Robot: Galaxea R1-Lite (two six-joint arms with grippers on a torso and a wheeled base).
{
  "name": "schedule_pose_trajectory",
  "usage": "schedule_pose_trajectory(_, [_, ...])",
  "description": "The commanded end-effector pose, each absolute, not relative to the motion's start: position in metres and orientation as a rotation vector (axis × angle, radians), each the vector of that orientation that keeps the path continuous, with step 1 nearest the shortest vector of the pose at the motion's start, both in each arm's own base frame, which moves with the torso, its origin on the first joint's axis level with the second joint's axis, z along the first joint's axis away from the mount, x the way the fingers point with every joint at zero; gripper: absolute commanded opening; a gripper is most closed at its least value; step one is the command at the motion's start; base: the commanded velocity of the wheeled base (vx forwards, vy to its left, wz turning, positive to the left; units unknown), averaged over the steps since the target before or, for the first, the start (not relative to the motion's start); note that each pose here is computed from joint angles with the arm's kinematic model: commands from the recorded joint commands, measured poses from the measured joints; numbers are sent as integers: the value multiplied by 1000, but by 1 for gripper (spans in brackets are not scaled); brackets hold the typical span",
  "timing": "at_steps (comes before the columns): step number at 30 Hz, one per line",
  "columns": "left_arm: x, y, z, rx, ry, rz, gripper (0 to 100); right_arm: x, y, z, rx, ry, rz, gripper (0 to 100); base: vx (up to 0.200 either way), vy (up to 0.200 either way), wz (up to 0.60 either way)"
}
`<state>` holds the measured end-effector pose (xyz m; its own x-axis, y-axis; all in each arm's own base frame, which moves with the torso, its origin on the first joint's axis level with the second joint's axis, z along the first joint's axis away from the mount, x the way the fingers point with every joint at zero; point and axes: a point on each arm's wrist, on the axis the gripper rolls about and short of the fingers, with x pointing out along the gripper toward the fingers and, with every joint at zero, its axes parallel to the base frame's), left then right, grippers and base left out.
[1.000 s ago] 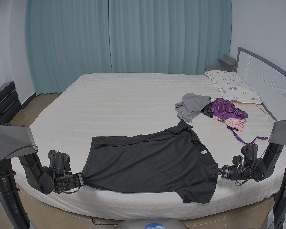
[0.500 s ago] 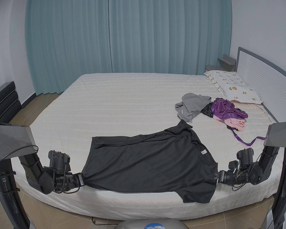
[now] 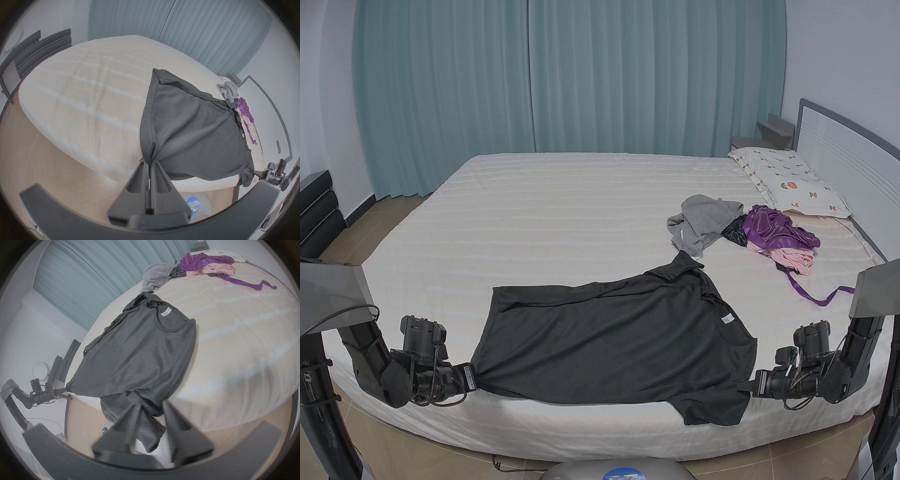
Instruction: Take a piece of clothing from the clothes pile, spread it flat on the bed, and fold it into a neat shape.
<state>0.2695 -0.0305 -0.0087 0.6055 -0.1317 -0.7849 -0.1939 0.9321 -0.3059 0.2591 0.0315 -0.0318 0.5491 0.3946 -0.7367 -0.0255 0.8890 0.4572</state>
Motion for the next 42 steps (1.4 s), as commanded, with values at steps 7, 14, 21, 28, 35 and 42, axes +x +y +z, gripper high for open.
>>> schedule_pose_trajectory(7, [277,-31,-6,-412,890,42,0,278,33,-22,438,829,244,0,0,0,0])
schedule_pose_trajectory(14, [293,-32,0,-516,833,85,0,314,30,-14,491,726,229,0,0,0,0])
schedule_pose_trajectory(21, [297,-33,-7,-535,845,98,0,336,36,-41,485,757,229,0,0,0,0])
schedule_pose_trajectory(28, [298,-34,-10,-533,853,98,0,340,34,-32,492,715,242,100,0,0,0])
schedule_pose_trajectory(35, [297,-34,-10,-533,853,98,0,307,29,-14,509,752,269,100,0,0,0])
schedule_pose_trajectory(42, [297,-34,-9,-533,850,97,0,291,36,-39,493,872,278,100,0,0,0])
